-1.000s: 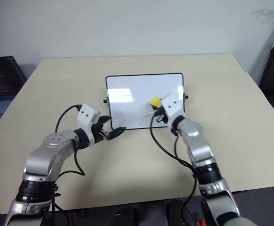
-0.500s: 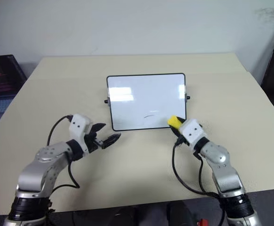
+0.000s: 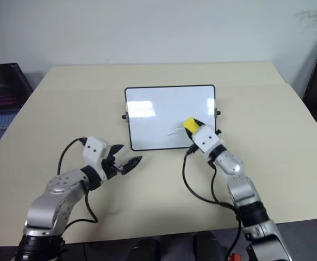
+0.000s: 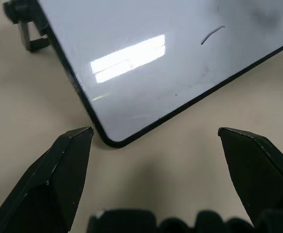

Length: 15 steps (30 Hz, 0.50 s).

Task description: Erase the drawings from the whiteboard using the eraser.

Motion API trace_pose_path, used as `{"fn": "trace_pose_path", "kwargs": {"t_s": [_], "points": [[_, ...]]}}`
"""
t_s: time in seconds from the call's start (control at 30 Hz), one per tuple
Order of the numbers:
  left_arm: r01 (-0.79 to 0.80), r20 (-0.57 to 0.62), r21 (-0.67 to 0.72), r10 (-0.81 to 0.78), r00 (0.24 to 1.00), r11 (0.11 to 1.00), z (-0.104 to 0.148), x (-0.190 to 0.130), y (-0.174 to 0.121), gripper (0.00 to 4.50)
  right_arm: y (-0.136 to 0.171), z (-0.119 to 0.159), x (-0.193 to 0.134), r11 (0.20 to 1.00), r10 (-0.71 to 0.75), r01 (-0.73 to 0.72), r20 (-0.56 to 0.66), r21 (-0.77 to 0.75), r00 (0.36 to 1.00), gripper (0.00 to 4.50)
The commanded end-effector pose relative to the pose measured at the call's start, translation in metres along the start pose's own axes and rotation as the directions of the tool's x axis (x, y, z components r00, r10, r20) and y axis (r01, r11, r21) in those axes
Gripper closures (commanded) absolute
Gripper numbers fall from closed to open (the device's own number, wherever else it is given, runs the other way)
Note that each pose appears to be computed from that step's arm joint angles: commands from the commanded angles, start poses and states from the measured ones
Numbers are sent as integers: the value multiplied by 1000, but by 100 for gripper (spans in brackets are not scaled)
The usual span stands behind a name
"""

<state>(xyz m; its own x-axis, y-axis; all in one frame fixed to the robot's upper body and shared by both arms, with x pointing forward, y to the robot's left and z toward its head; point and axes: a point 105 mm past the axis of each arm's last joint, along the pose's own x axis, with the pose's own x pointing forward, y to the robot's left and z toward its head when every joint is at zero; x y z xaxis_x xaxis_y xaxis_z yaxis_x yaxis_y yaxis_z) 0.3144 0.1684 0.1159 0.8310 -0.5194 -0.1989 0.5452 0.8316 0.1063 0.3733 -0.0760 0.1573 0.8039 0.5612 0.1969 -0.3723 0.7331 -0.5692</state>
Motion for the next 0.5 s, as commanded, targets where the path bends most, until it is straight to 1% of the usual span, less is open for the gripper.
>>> {"fn": "trace_pose_path", "kwargs": {"t_s": [0.03,0.17,0.27,0.33,0.5], "points": [[42,66,74,-47,997,996,23,2,-7,0,-13,2,9,999,-47,48,35,-20,998,318],[98,63,94,-104,993,991,30,4,-7,0,-31,-8,22,993,-119,120,20,-6,993,318],[176,36,124,-182,983,977,30,4,-12,0,-42,-8,31,984,-176,176,27,4,984,318],[186,27,135,-192,981,973,30,4,-10,0,-45,-9,35,979,-202,201,27,19,979,318],[172,25,149,-178,984,974,31,5,-1,0,-24,-26,43,983,-175,176,-22,57,984,318]]}}
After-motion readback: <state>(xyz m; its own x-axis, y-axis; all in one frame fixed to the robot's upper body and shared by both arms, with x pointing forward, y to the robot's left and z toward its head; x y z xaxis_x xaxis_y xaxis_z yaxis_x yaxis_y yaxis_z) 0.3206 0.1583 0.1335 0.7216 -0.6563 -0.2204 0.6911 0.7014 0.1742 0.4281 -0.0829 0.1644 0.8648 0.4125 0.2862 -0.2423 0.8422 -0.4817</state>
